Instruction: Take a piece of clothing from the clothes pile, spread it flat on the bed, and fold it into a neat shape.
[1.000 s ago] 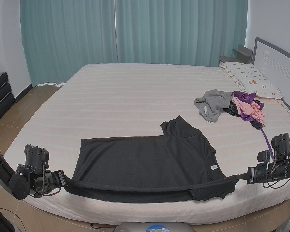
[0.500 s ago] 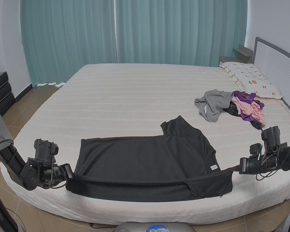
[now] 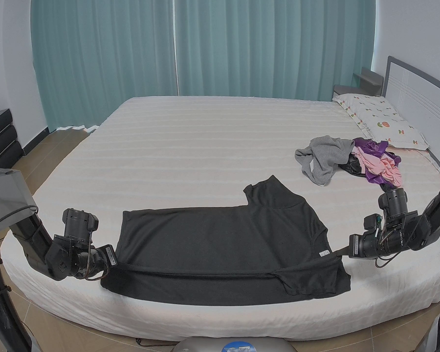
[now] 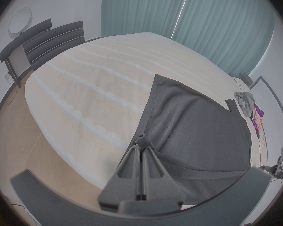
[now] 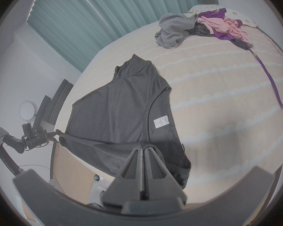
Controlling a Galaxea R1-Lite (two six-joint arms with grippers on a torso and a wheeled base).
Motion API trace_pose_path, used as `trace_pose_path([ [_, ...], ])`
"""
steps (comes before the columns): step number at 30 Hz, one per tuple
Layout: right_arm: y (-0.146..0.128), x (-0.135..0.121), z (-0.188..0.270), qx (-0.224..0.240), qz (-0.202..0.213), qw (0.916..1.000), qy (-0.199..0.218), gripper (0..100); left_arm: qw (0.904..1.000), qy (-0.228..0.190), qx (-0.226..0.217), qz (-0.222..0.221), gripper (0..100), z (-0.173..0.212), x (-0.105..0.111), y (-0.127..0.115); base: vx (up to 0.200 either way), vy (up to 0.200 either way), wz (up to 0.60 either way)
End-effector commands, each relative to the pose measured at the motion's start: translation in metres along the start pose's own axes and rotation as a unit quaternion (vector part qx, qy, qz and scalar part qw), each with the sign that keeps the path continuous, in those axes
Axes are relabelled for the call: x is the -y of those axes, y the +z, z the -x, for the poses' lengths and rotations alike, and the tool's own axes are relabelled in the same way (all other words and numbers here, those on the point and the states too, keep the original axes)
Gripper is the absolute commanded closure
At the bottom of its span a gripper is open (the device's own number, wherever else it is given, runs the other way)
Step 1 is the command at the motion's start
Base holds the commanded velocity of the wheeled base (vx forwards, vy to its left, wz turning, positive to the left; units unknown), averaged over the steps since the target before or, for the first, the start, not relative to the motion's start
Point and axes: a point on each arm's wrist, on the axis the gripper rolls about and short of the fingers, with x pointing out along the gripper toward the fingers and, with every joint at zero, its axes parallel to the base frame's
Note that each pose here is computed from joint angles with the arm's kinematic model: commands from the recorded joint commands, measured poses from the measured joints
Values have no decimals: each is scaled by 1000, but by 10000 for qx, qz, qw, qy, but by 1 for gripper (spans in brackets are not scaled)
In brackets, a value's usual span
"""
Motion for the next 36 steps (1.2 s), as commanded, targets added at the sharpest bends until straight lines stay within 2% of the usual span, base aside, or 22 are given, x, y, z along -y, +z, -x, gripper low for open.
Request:
trace_pose_path([
  [1, 3, 2, -15, -117, -7, 9999, -8, 100, 9999, 64, -105, 0, 100, -14, 0, -1, 0, 0, 0],
  [2, 4, 2, -16, -113, 1, 9999, -2, 100, 9999, 61, -115, -1, 100, -15, 0, -2, 0, 0, 0],
  [3, 4, 2, -17, -120, -1, 9999, -4, 100, 9999, 65, -122, -2, 0, -16, 1, -2, 0, 0, 0],
  [4, 5, 3, -20, -134, -6, 9999, -7, 100, 9999, 58, -125, 29, 0, -18, 1, -1, 0, 0, 0],
  [5, 5, 3, -21, -141, -9, 9999, -9, 0, 9999, 38, -119, 84, 0, -19, 2, 0, 0, 0, 0],
  [10, 6, 2, -19, -96, -114, 9999, 17, 0, 9993, -4, -51, 364, 0, -19, 2, 4, 0, 0, 0],
  [13, 7, 1, -7, 7, -413, 9991, 50, 0, 9978, -236, -25, 625, 0, -10, -3, 11, 0, 0, 0],
  [16, -2, 4, 4, 24, -521, 9986, 19, 0, 9931, -546, 90, 1030, 0, 8, -12, 23, 0, 0, 0],
  [19, -8, 7, 18, 52, -614, 9980, 124, 0, 9901, -654, 152, 1234, 0, 20, -20, 28, 0, 0, 0],
  [21, -11, 8, 24, 73, -689, 9974, 196, 0, 9888, -709, 118, 1307, 0, 24, -25, 27, 0, 0, 0],
  [27, -19, 9, 30, 159, -1248, 9907, 513, 0, 9844, -882, -132, 1519, 0, 24, -30, 23, 0, 0, 0],
  [32, -25, 12, 25, 204, -1252, 9899, 634, 0, 9840, -919, -145, 1517, 0, 24, -30, 22, 0, 0, 0],
  [36, -27, 13, 24, 201, -1251, 9899, 641, 0, 9821, -1040, -330, 1536, 0, 22, -30, 20, 0, 0, 0],
])
